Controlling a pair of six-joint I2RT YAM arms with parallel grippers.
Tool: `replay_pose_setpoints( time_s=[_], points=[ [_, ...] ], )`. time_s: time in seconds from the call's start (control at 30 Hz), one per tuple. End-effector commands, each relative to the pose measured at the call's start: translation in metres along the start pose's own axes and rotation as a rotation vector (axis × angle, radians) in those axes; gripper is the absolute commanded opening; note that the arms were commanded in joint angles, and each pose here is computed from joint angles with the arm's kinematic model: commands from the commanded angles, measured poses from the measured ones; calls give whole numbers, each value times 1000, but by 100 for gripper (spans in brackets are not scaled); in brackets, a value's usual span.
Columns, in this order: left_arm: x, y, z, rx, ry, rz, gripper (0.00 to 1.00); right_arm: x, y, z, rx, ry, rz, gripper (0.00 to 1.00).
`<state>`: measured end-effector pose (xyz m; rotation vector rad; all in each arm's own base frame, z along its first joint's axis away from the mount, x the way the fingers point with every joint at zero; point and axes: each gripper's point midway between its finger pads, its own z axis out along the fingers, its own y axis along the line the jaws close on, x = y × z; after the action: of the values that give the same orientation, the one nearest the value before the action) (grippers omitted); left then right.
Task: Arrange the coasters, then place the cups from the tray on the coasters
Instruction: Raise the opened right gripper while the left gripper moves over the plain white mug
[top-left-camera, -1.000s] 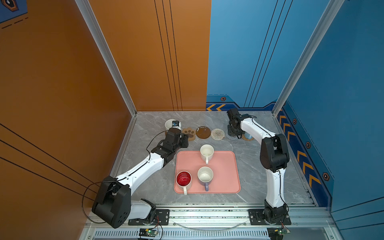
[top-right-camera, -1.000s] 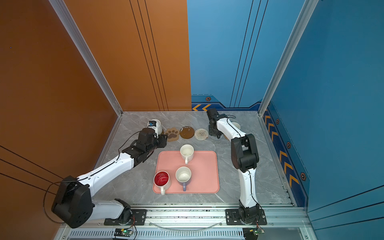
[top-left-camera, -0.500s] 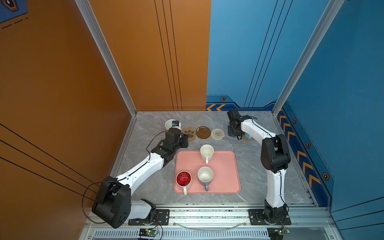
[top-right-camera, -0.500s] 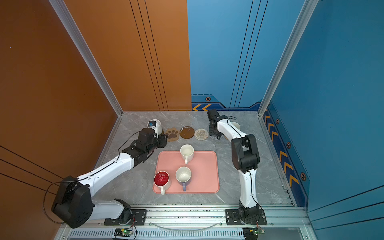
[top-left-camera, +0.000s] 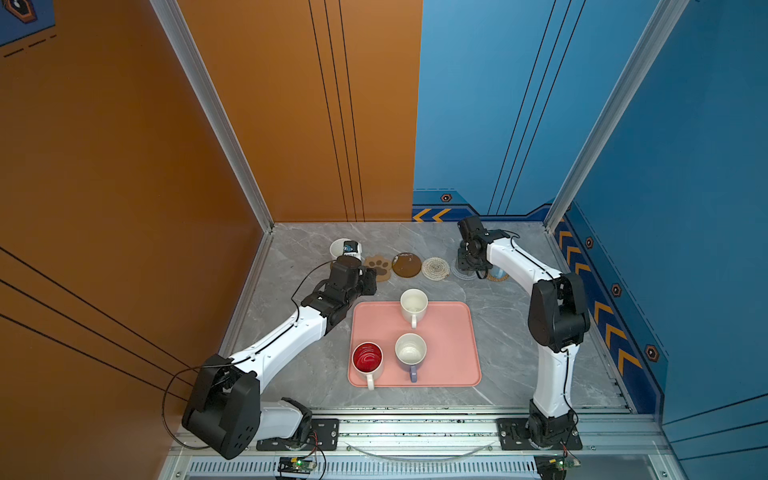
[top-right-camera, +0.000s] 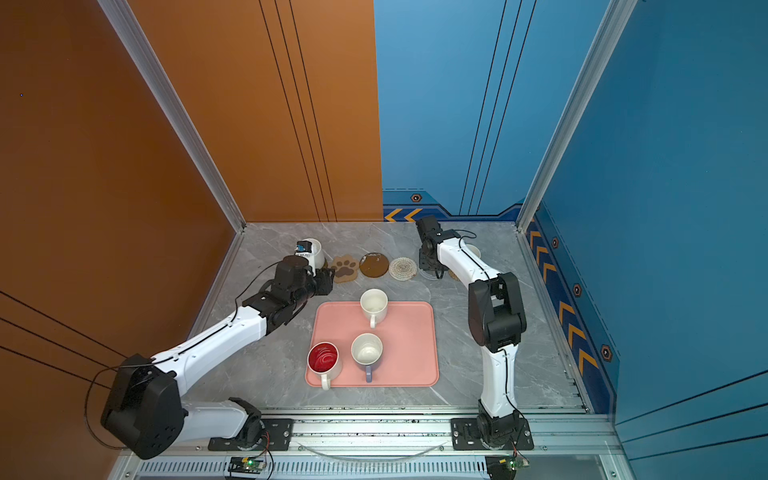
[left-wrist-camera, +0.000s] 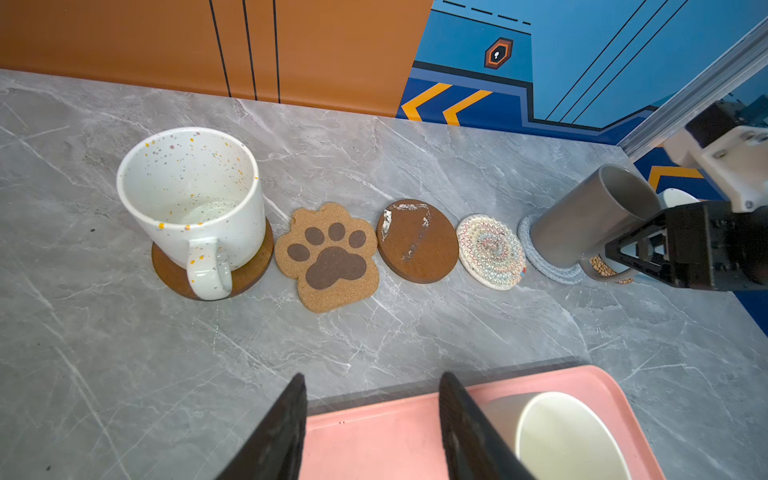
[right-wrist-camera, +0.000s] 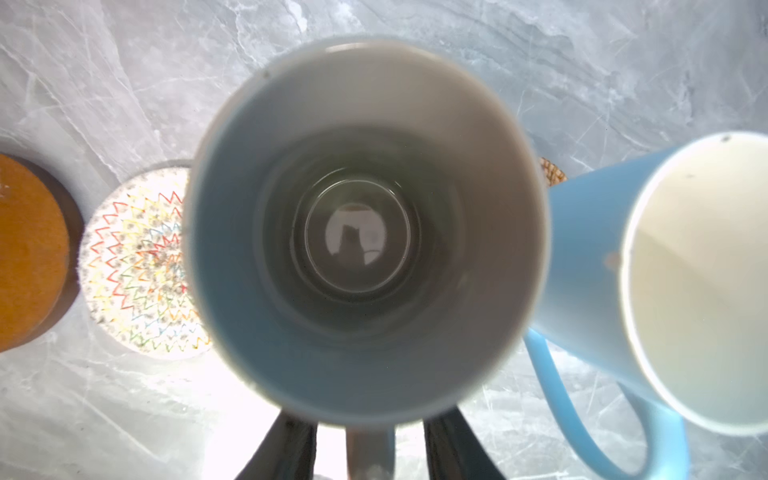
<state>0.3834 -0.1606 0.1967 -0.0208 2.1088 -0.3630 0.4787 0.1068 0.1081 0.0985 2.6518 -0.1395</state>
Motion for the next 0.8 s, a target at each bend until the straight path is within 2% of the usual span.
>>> replay_pose_setpoints(
  time_s=[0.0,0.17,0.33,0.47,0.67,0.77],
  points=[
    [1,0,-6,17,3,-9,52,-6,-6,-22,-12,-39,28,45],
    [1,-1,-6,20,4,-10,52,-15,-12,-61,-5,-113,37,49],
    [2,-7,-3,34,14,-3,53,-31,-15,-131,-3,-266,25,53],
    [2,-16,-1,52,18,9,52,-27,-5,-178,-11,-381,20,57],
    [4,-42,-1,128,42,57,53,1,32,-207,-104,-500,85,60],
    [2,-65,-6,199,46,99,57,9,50,-220,-150,-587,123,61]
  ],
)
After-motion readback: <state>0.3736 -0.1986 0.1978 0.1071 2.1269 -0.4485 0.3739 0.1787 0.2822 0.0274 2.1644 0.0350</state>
